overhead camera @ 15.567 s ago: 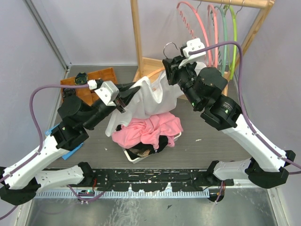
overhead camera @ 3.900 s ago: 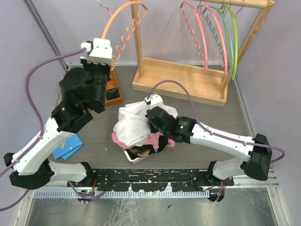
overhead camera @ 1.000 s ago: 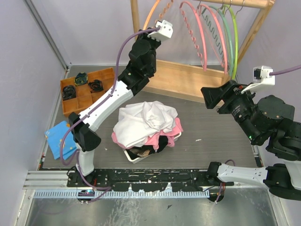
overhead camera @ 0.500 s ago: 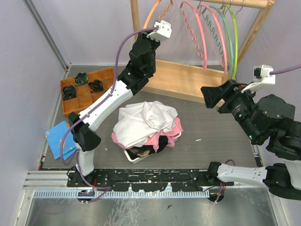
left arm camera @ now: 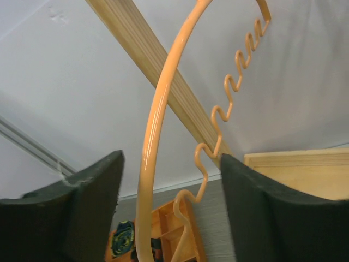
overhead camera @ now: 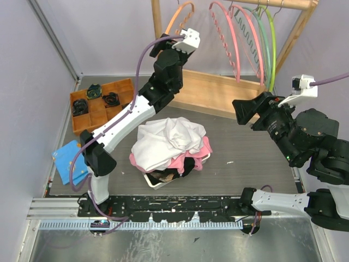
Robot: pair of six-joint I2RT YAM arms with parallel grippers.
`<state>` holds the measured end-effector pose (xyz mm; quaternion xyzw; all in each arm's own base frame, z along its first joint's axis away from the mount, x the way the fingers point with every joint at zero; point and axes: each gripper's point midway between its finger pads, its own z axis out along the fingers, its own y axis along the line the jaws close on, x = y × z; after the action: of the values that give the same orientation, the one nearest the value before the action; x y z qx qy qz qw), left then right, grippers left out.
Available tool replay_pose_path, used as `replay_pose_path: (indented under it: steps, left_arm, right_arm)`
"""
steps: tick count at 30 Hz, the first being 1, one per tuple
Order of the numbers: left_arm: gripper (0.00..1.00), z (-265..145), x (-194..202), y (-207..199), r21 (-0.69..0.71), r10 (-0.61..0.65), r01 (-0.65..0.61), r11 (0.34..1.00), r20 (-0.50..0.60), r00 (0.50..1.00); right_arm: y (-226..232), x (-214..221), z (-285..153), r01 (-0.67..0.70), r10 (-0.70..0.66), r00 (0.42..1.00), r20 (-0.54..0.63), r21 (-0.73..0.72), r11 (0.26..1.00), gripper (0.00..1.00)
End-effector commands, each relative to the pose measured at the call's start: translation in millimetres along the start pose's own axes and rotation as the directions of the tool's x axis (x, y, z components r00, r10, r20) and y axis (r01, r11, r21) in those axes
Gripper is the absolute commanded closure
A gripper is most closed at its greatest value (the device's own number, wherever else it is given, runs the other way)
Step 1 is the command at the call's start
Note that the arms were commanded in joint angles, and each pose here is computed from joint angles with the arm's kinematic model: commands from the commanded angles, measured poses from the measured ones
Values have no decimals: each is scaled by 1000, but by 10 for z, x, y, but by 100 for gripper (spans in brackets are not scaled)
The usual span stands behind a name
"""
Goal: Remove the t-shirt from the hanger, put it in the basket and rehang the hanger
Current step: Place the hanger on the clothesline, then reset both arms
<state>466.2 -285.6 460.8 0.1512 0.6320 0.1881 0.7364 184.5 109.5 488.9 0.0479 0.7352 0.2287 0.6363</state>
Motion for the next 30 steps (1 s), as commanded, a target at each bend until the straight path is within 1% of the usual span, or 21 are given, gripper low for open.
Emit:
replay_pose_path:
  steps: [1, 2, 3, 7, 10, 11, 14, 15, 19, 21, 23, 25, 30]
  left_arm:
    - [15, -271, -294, 281, -25, -54, 55, 998, 34, 998]
    - [7, -327, -332, 321, -28, -58, 59, 998, 36, 998]
    - [2, -383, -345, 369, -34, -57, 58, 998, 31, 998]
    - [2, -627, -415, 603, -44, -78, 79, 996, 12, 997]
    - [2, -806, -395, 822, -36, -133, 133, 990, -17, 991]
    - [2, -871, -375, 882, -25, -158, 157, 987, -29, 987]
    - [2, -1069, -279, 1064, 2, -220, 221, 975, -63, 973]
    - [2, -1150, -253, 1159, 5, -253, 254, 967, -70, 965]
    - [2, -1369, 17, 1349, 11, -310, 314, 949, -136, 941]
    - [2, -1472, 226, 1421, 15, -333, 342, 940, -184, 925]
    - [2, -1581, 393, 1558, 5, -382, 392, 920, -214, 899]
    - [2, -1653, 570, 1610, 0, -418, 431, 902, -248, 874]
    - [2, -1787, 947, 1572, -4, -470, 500, 866, -350, 811]
  right_arm:
    - [-4, -102, 20, -27, 26, 999, 36, 27, 999, 27]
    - [-15, -106, 25, -28, 27, 999, 40, 34, 999, 27]
    - [-32, -105, 33, -27, 25, 999, 44, 46, 999, 27]
    - [-101, -107, 50, -33, 28, 998, 64, 86, 996, 27]
    - [-164, -110, 51, -52, 43, 996, 82, 118, 992, 26]
    - [-181, -104, 54, -54, 43, 995, 85, 125, 991, 22]
    - [-241, -67, 65, -44, 30, 996, 88, 156, 987, 3]
    - [-278, -51, 64, -45, 30, 995, 90, 175, 984, 0]
    - [-544, 29, 10, -81, 51, 993, 106, 298, 951, 0]
    - [-694, 63, -41, -116, 74, 989, 130, 354, 928, 0]
    - [-825, 121, -106, -146, 99, 985, 139, 386, 911, 0]
    - [-953, 193, -163, -165, 113, 983, 146, 417, 894, 0]
    - [-1133, 318, -274, -208, 159, 976, 146, 439, 874, 0]
